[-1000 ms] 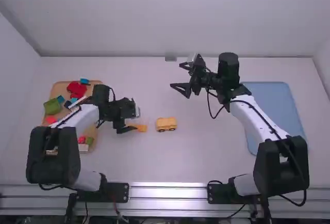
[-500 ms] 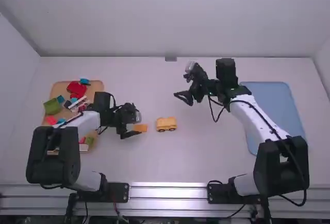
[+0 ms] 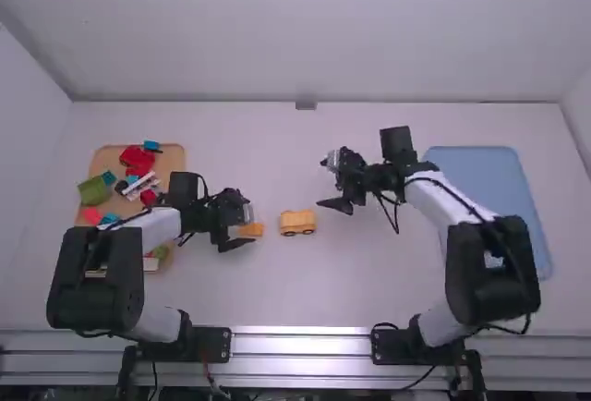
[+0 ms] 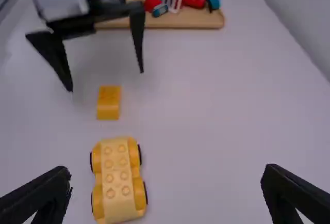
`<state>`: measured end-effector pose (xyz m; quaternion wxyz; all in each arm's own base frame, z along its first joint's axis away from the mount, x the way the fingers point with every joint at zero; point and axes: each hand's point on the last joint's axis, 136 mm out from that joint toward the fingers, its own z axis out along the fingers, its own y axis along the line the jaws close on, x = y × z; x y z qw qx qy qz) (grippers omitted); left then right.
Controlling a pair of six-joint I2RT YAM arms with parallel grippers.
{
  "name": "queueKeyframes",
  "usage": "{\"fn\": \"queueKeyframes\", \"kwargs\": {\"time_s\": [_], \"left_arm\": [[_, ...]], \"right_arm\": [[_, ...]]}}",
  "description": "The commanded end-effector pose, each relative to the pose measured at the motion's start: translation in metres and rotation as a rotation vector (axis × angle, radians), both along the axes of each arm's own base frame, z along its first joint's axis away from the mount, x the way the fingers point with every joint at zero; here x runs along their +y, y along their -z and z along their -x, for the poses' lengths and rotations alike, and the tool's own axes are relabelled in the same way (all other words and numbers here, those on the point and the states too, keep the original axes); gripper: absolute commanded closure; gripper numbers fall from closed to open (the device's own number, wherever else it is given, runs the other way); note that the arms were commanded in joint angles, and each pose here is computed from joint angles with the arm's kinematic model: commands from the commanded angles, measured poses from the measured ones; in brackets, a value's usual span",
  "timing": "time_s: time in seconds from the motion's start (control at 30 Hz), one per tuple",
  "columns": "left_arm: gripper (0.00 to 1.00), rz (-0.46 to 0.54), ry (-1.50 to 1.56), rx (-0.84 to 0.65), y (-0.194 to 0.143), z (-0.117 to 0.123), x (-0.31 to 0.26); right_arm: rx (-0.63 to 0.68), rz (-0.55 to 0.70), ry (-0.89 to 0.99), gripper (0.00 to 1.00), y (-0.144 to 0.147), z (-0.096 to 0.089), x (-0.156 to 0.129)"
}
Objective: Assemble lego blocks to make yellow taxi
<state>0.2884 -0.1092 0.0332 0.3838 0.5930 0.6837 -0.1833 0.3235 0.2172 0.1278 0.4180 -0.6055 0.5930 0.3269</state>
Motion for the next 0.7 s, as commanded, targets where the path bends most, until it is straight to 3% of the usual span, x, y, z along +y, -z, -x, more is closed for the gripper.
{"fn": "queueKeyframes", "kwargs": {"time_s": [0.0,0.1,0.43,0.67], "left_arm": [[0.01,0.031,0.015,0.008,-0.002,0.006,-0.005],[0.01,0.048,0.024,-0.009,-0.002,0.001,-0.008],[0.01,0.081,0.004,0.081,0.026,-0.007,-0.009],[0.01,-0.006,0.085,0.070,0.036,0.002,-0.002]], "right_arm": [[0.004,-0.087,-0.093,0.01,0.014,0.017,0.004],[0.019,-0.152,-0.106,0.01,0.015,0.019,0.000],[0.058,-0.142,-0.110,0.01,0.028,0.032,0.001],[-0.013,-0.150,-0.169,0.01,0.034,0.044,0.016]]}}
